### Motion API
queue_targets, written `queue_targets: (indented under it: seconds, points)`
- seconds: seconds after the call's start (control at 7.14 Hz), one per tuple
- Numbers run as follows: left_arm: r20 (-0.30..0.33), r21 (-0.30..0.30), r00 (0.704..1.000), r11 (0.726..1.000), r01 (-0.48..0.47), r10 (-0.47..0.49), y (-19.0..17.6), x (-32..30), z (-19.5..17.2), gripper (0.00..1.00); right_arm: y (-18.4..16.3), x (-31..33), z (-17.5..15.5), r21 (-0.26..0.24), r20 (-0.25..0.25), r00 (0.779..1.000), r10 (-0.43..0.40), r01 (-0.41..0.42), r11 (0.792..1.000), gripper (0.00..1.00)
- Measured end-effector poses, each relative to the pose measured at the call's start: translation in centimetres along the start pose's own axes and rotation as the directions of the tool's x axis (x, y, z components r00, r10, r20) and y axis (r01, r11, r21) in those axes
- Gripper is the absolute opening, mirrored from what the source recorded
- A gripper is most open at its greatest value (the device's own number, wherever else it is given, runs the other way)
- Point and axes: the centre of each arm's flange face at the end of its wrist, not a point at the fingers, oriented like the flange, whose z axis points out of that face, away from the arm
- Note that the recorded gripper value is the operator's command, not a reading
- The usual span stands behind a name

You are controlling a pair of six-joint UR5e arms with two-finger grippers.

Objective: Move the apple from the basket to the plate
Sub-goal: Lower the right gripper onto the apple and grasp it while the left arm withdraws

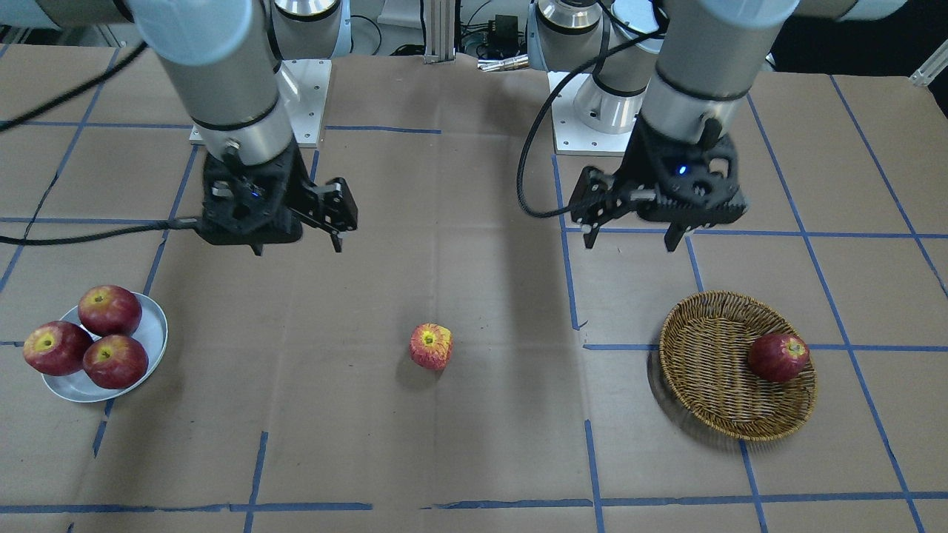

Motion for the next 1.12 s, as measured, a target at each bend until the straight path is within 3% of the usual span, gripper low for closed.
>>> queue_targets:
  seconds: [0.28,0.7,1.12]
  points:
    - [-0.002,-0.048,1.0,0.999,0.024,-0.024,2.9,-1.3,-2.0,0.99,-0.8,-6.4,5.8,0.014,0.007,1.0,0.012,-0.012,1.0,1.0]
    - [-0.004,-0.066,1.0,0.997,0.025,-0.026,1.5,-1.6,1.0,0.99,-1.5,-11.7,13.1,0.036,0.015,1.0,0.025,-0.026,0.999,1.0]
    - [-0.002,-0.075,1.0,0.997,0.024,-0.024,-0.2,-1.6,3.4,0.99,-2.2,-12.5,19.3,0.025,-0.016,1.0,0.025,-0.024,0.999,1.0]
